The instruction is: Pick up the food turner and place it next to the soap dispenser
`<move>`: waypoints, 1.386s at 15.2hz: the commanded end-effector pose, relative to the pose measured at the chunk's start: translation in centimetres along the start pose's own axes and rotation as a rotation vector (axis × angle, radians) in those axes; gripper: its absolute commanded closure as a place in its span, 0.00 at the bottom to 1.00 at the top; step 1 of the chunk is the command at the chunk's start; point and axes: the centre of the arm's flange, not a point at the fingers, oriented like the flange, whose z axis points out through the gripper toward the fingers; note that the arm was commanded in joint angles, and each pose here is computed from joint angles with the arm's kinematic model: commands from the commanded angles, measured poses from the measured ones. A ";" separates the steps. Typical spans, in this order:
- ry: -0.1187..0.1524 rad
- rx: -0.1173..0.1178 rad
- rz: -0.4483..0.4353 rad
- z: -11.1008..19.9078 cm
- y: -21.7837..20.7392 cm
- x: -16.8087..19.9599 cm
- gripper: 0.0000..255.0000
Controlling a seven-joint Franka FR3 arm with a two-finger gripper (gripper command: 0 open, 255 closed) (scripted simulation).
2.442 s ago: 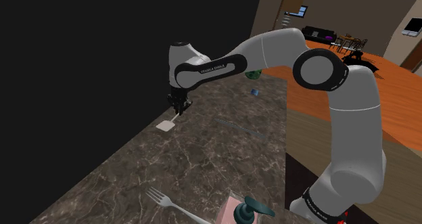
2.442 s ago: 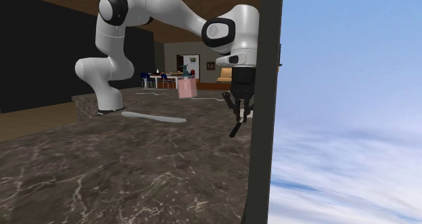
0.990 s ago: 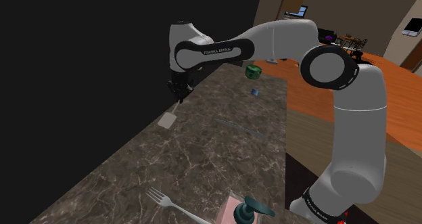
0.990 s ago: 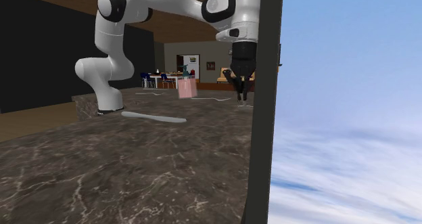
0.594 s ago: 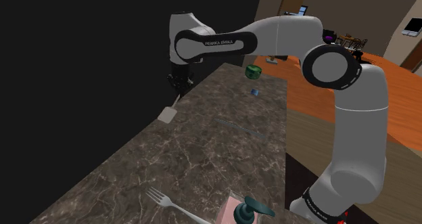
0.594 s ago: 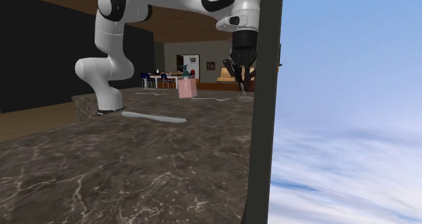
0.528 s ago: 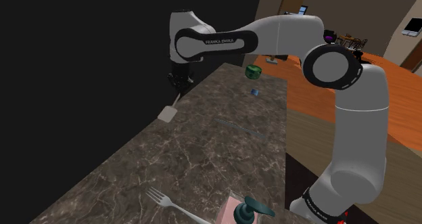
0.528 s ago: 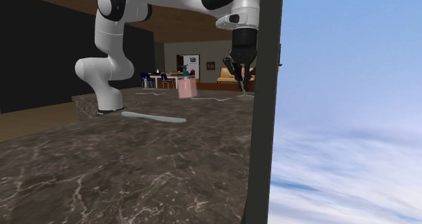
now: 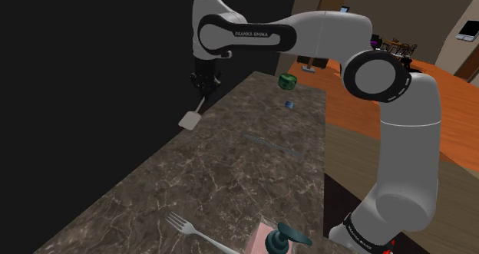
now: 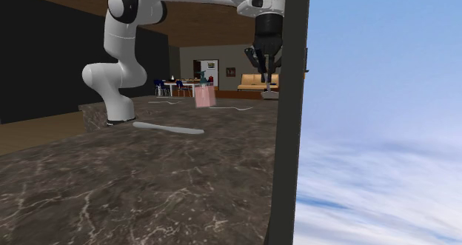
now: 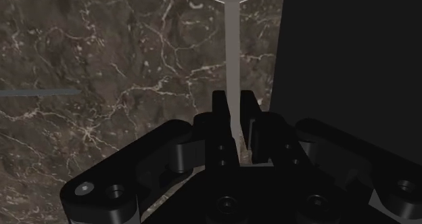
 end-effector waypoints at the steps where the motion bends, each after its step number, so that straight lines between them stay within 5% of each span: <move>1: 0.000 0.000 0.000 -1.1 0.0 0.1 1.00; 21: 0.000 0.000 0.000 -11.3 0.0 0.8 1.00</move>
